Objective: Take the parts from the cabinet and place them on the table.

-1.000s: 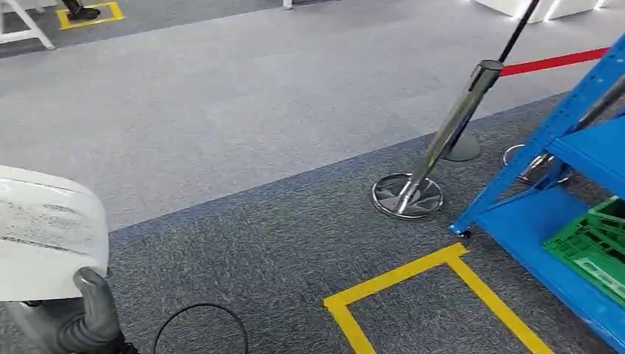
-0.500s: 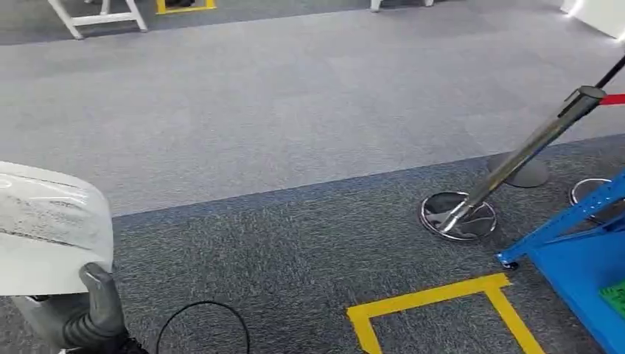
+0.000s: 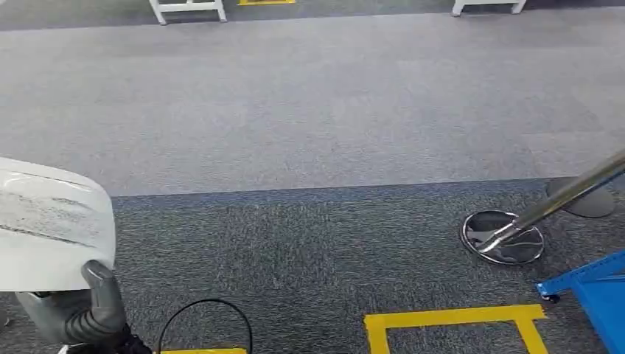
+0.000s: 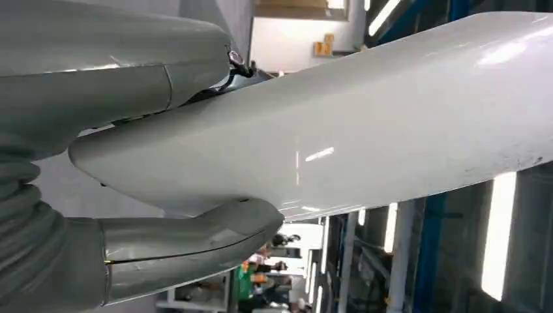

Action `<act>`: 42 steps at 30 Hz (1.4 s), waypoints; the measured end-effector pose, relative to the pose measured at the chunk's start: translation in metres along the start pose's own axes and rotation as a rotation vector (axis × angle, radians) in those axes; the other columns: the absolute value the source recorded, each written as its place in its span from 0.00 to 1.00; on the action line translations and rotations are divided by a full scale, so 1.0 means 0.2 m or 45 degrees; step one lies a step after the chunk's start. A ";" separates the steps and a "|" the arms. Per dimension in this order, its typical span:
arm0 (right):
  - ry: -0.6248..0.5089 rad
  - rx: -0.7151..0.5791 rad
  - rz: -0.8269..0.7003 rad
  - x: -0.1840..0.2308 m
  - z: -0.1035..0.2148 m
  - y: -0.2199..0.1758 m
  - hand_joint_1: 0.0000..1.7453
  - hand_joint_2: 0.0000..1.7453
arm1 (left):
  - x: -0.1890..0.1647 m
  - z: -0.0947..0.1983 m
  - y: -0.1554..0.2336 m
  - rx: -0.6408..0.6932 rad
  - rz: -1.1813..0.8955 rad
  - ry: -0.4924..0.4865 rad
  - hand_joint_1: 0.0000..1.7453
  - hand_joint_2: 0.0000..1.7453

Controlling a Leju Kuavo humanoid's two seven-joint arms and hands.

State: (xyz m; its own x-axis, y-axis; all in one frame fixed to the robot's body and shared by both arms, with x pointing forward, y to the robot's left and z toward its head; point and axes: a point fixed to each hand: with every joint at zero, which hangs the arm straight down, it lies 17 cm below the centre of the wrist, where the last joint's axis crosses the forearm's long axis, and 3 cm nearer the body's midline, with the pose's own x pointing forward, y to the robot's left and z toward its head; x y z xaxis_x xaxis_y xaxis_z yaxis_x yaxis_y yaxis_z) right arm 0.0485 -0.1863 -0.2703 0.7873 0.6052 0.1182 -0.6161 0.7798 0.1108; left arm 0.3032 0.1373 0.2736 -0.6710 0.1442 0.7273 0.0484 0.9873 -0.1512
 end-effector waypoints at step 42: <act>-0.035 0.018 -0.009 0.06 0.01 -0.02 0.00 0.00 | -0.04 0.04 -0.02 -0.032 0.002 0.035 1.00 1.00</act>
State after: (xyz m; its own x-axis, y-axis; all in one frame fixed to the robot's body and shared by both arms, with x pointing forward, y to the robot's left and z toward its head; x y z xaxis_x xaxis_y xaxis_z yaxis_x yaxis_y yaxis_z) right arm 0.0600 -0.1825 -0.2674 0.7908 0.5947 0.1446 -0.6108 0.7818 0.1254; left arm 0.3035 0.1312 0.2632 -0.6506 0.1472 0.7450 0.0683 0.9884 -0.1356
